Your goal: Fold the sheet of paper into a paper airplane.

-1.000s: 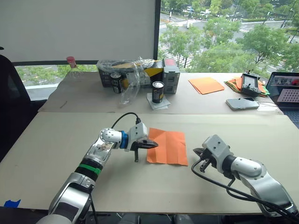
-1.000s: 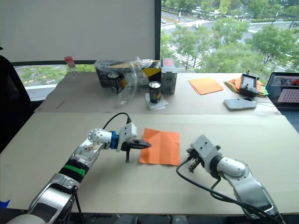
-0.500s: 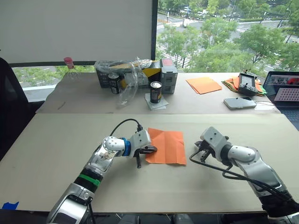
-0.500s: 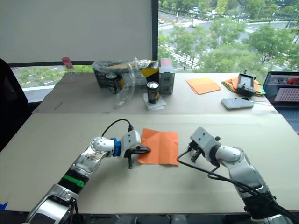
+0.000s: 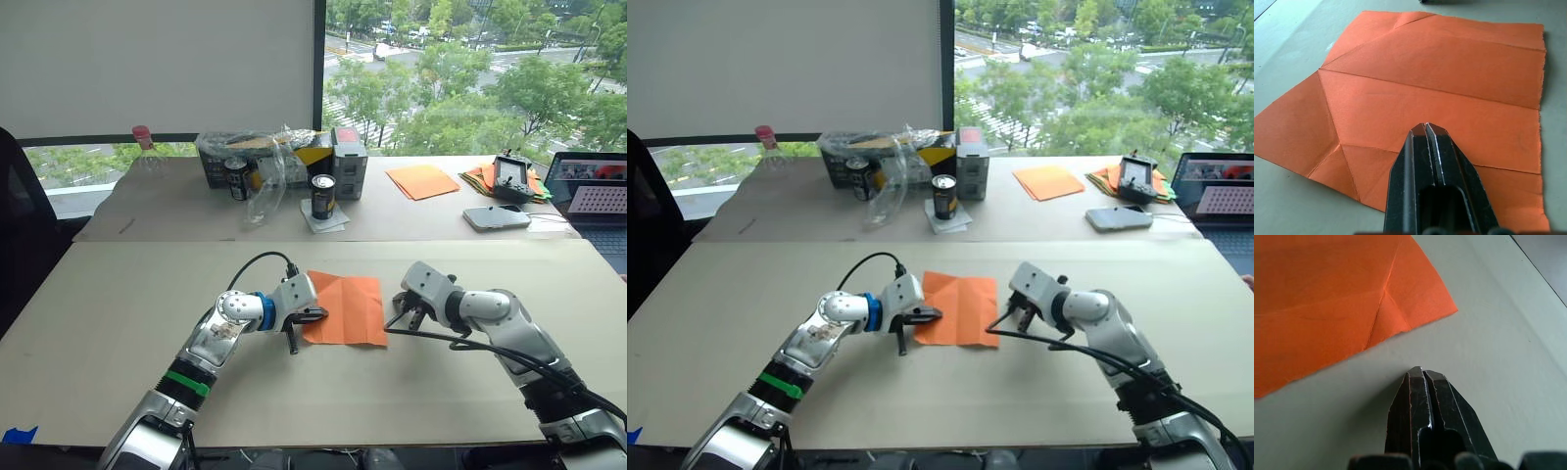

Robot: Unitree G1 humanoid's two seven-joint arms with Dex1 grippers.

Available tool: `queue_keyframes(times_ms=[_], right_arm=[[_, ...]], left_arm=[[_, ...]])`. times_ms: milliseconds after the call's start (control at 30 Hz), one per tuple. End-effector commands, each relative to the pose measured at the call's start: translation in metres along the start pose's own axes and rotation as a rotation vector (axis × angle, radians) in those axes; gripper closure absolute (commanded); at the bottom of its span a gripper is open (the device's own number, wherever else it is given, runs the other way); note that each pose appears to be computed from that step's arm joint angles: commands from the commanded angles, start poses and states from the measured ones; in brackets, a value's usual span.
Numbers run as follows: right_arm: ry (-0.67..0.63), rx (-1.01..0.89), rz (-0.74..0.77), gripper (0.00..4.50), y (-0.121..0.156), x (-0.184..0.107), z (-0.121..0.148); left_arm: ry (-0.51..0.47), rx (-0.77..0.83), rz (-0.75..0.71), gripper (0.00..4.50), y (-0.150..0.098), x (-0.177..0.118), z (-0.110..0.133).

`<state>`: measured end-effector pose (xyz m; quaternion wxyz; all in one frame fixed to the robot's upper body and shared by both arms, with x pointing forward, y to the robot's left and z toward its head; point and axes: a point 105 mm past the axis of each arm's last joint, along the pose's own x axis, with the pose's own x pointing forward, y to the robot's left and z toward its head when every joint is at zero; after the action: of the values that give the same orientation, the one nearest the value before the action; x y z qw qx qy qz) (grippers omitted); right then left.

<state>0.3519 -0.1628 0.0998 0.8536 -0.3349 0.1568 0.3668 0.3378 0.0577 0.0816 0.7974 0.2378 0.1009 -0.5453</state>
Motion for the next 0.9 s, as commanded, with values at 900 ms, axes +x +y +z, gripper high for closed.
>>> queue_keyframes(times_ms=[900], right_arm=[[-0.411,0.176,0.189,4.48,0.043,0.034,0.096]], left_arm=[[0.042,-0.118,0.099,4.5,0.008,-0.014,-0.021]])
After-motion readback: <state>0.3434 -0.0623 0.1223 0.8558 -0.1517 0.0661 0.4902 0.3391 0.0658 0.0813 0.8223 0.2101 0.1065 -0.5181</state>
